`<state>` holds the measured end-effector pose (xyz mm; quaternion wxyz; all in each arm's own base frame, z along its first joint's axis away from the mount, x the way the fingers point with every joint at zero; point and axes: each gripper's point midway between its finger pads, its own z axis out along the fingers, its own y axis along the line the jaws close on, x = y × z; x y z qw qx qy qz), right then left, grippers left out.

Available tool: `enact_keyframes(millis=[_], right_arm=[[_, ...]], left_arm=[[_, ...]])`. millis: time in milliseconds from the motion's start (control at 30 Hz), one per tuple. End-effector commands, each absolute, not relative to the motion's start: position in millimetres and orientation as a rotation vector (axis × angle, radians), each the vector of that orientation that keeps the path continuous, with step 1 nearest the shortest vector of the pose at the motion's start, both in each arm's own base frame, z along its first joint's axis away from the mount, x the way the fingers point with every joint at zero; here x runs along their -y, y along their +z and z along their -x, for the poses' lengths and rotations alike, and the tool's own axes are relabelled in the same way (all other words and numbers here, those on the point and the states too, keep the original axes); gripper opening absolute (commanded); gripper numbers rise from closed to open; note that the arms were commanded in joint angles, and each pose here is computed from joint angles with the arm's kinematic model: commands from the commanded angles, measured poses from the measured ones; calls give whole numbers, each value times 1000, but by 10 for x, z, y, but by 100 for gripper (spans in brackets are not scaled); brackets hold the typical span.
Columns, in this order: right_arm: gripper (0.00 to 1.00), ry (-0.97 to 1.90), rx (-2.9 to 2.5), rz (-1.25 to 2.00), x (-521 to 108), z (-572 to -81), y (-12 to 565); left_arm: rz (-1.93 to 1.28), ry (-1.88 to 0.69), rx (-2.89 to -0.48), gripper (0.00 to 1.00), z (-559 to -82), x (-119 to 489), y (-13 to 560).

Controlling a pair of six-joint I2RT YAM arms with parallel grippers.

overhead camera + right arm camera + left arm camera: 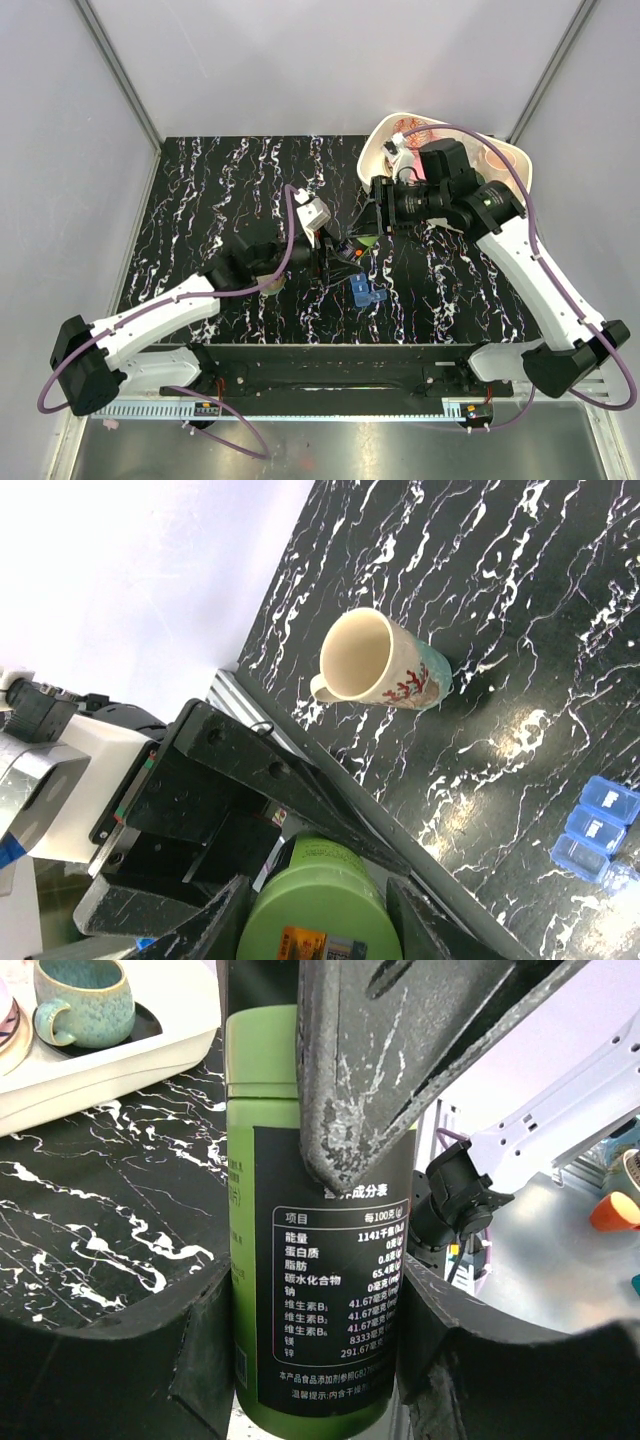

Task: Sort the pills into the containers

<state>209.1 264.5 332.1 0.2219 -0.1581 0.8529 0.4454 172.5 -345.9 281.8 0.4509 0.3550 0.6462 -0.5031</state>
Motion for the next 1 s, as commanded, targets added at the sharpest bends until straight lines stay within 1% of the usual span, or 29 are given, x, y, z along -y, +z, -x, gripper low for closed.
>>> enact_keyframes(millis=[0, 67, 100, 167, 200, 233, 300, 333, 400, 433, 467, 567, 633, 667, 967], right_arm=[[31, 1289, -2136, 413, -2723, -2179, 3695], [43, 1291, -2125, 344, -2711, -2228, 3658], [52, 1299, -2057, 334, -2708, -2237, 3777], [57, 1310, -2041, 266, -2698, -2279, 3747], [59, 1328, -1970, 259, -2690, -2285, 3877], [59, 1329, -1969, 229, -2688, -2305, 3807], [59, 1372, -1890, 196, -2674, -2291, 3944], [59, 1367, -1894, 172, -2666, -2308, 3886], [56, 1369, -1875, 156, -2644, -2299, 3915], [51, 1362, -1875, 148, -2635, -2310, 3900], [49, 1364, -1875, 146, -2630, -2300, 3902], [46, 1365, -1871, 144, -2623, -2292, 3900], [49, 1357, -1865, 136, -2609, -2299, 3901], [54, 1358, -1862, 129, -2602, -2297, 3906], [63, 1363, -1811, 105, -2567, -2301, 3984]], left_arm=[[-734, -1298, -1511, 0, -1764, 3480, 3140], [-676, -1322, -1518, 0, -1774, 3470, 3151], [-662, -1333, -1511, 0, -1762, 3465, 3175], [-607, -1354, -1522, 0, -1776, 3461, 3171], [-596, -1361, -1521, 0, -1768, 3460, 3184], [-583, -1365, -1523, 0, -1765, 3463, 3192], [-565, -1357, -1528, 0, -1765, 3464, 3189], [-560, -1354, -1530, 0, -1767, 3466, 3186], [-559, -1350, -1535, 0, -1765, 3475, 3185], [-558, -1350, -1533, 0, -1760, 3475, 3195], [-560, -1351, -1537, 0, -1759, 3483, 3188], [-563, -1350, -1539, 0, -1757, 3495, 3186], [-561, -1352, -1538, 0, -1756, 3501, 3192], [-560, -1353, -1539, 0, -1752, 3507, 3187], [-559, -1367, -1543, 0, -1728, 3566, 3158]])
